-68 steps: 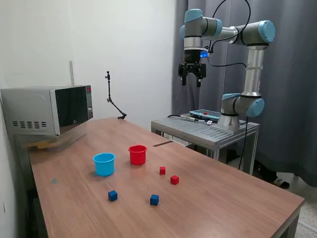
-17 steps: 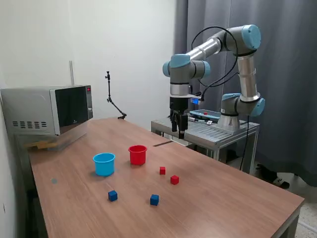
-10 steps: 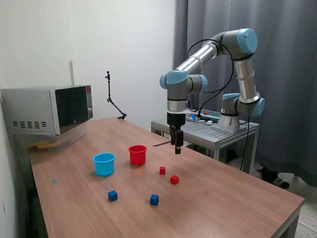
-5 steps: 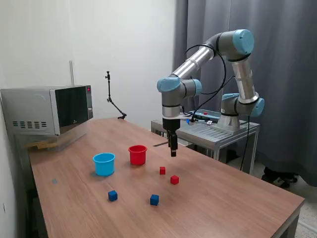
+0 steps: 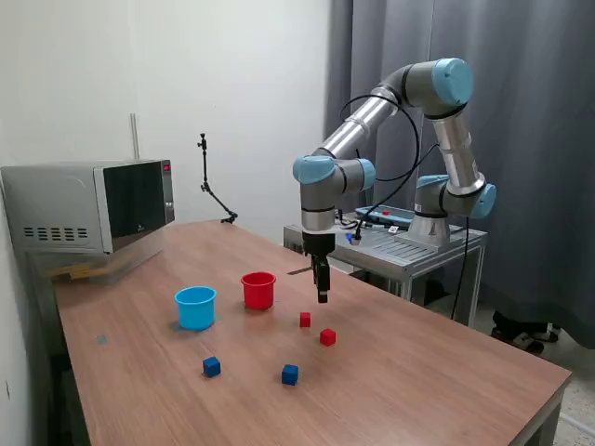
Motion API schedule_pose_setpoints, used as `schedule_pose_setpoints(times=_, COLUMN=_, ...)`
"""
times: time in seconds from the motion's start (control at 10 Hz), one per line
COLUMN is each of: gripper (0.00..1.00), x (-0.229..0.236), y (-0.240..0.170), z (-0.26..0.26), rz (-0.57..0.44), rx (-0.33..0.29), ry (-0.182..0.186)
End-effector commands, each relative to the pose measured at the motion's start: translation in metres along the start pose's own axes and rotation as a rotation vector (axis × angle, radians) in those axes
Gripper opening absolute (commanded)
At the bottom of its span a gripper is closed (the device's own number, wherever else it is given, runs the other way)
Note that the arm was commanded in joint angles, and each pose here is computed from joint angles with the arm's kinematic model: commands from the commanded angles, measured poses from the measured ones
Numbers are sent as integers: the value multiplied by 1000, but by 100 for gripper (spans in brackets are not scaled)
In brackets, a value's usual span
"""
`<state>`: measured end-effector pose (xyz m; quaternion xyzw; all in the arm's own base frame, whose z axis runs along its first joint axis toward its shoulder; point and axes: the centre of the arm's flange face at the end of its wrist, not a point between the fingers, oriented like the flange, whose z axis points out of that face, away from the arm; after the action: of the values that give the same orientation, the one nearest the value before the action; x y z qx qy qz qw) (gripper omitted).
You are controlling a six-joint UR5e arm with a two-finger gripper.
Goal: Place red objects in the red bin, and blue objects in the blue bin.
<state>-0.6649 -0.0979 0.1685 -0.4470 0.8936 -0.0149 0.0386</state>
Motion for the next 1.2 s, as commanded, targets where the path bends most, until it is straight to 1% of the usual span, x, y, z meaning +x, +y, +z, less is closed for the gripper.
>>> schedule_pose_setpoints(times=0.0, gripper=100, x=4, y=4, z=18, rz=-5, rx=-3, ry=5)
schedule_pose_setpoints(times=0.2, gripper=100, x=5, y=5, z=32, rz=-7, rx=6, ry=-1)
schedule_pose_setpoints(times=0.4, gripper=100, x=8, y=9, z=40, rz=-12, rx=-1, ry=8)
schedule_pose_setpoints(times=0.6, gripper=100, x=11, y=12, z=47, rz=-67, rx=-4, ry=15)
schedule_pose_setpoints(times=0.7, gripper=100, x=12, y=15, z=47, rz=-70, rx=-10, ry=19)
schedule_pose_setpoints(times=0.9, gripper=100, x=9, y=22, z=46, rz=-62, rx=-27, ry=32)
schedule_pose_setpoints(times=1.1, gripper=100, x=-3, y=34, z=46, rz=-38, rx=-27, ry=32)
